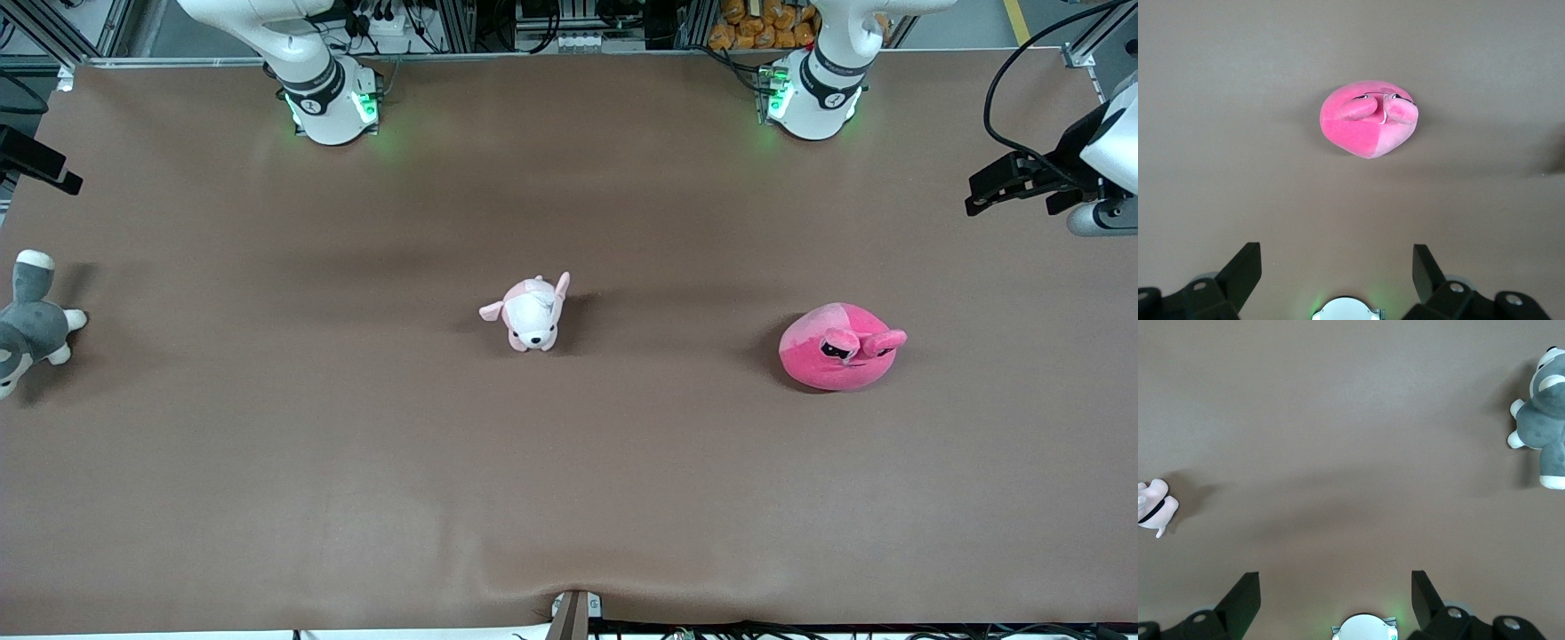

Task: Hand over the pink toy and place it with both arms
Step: 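Move the left gripper from rest toward the pink plush toy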

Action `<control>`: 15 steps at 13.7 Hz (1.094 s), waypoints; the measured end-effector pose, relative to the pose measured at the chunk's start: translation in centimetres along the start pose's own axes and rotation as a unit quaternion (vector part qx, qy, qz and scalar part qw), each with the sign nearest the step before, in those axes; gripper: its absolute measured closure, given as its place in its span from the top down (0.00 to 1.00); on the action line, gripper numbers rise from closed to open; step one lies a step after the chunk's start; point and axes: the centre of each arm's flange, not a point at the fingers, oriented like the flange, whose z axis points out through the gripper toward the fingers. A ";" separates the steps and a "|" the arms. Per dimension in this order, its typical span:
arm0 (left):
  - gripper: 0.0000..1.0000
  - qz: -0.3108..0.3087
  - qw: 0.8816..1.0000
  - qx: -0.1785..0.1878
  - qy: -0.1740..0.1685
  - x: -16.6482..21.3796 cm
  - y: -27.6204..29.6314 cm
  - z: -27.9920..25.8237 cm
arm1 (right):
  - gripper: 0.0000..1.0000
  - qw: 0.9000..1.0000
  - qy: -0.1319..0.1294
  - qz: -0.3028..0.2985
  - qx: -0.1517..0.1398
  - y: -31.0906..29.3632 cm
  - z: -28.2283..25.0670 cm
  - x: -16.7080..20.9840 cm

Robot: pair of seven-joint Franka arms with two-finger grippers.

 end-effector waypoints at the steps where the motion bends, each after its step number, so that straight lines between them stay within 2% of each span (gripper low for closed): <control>1: 1.00 0.002 1.000 0.000 0.000 0.0 0.0 0.1 | 1.00 1.000 0.000 0.000 0.000 0.0 0.0 0.0; 9: 1.00 0.006 1.000 0.000 -0.001 0.0 0.2 0.2 | 1.00 1.000 0.000 0.000 0.000 0.0 0.0 0.0; 15: 1.00 -0.084 0.996 0.002 -0.019 1.1 -0.3 2.1 | 1.00 1.000 0.000 0.001 0.000 0.1 0.0 0.0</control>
